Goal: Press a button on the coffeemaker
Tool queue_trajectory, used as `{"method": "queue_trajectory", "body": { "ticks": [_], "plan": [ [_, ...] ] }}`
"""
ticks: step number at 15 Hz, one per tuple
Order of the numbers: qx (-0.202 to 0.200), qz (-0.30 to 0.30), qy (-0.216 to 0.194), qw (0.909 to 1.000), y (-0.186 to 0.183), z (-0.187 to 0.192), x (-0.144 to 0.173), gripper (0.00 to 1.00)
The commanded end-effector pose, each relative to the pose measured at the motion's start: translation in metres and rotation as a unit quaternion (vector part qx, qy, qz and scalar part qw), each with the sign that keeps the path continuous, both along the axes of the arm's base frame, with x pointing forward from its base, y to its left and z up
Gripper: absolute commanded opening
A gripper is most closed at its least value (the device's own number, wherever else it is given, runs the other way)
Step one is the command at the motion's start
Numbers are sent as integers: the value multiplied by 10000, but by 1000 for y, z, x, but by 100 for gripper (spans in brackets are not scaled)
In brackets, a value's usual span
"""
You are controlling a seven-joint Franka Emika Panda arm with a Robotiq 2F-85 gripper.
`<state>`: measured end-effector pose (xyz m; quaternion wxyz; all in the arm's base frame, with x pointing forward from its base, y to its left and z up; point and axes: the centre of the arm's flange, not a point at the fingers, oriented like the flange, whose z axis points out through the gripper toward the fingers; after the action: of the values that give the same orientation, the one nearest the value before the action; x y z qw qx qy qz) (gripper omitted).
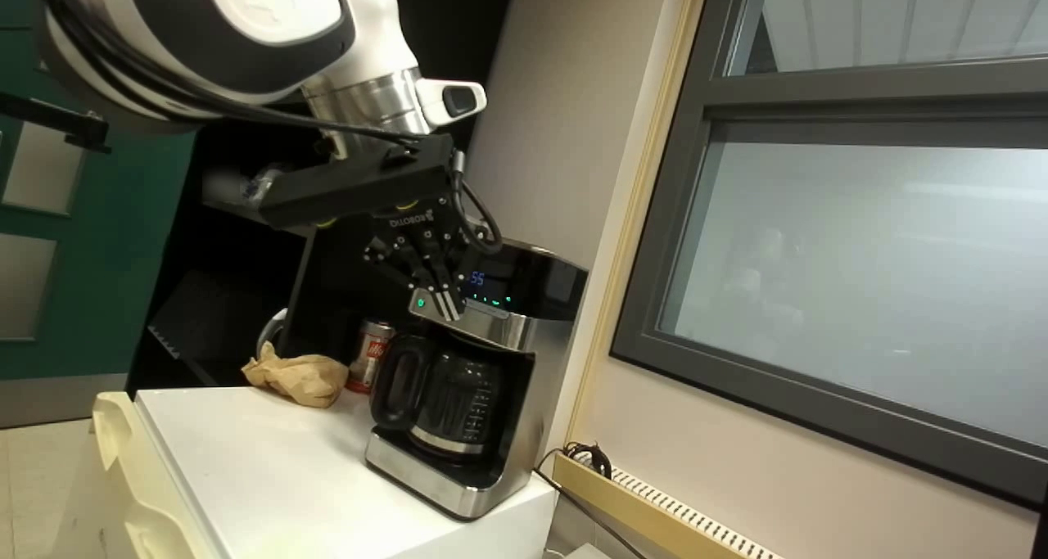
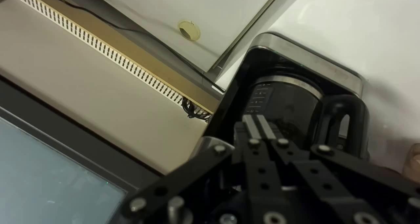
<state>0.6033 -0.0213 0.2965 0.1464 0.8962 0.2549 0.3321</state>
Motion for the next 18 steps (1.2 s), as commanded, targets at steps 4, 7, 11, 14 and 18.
{"method": "queue_trajectory", "body": {
  "ticks": [4, 7, 11, 14, 18],
  "plan": [
    [-1, -81, -236, 9997, 28, -11, 48, 0],
    [3, -121, -289, 9995, 32, -13, 61, 0],
    [9, -179, -392, 9991, 36, -14, 76, 0],
    [27, -217, -433, 9988, 38, -14, 84, 0],
    [56, -252, -503, 9984, 40, -15, 92, 0]
  ]
}}
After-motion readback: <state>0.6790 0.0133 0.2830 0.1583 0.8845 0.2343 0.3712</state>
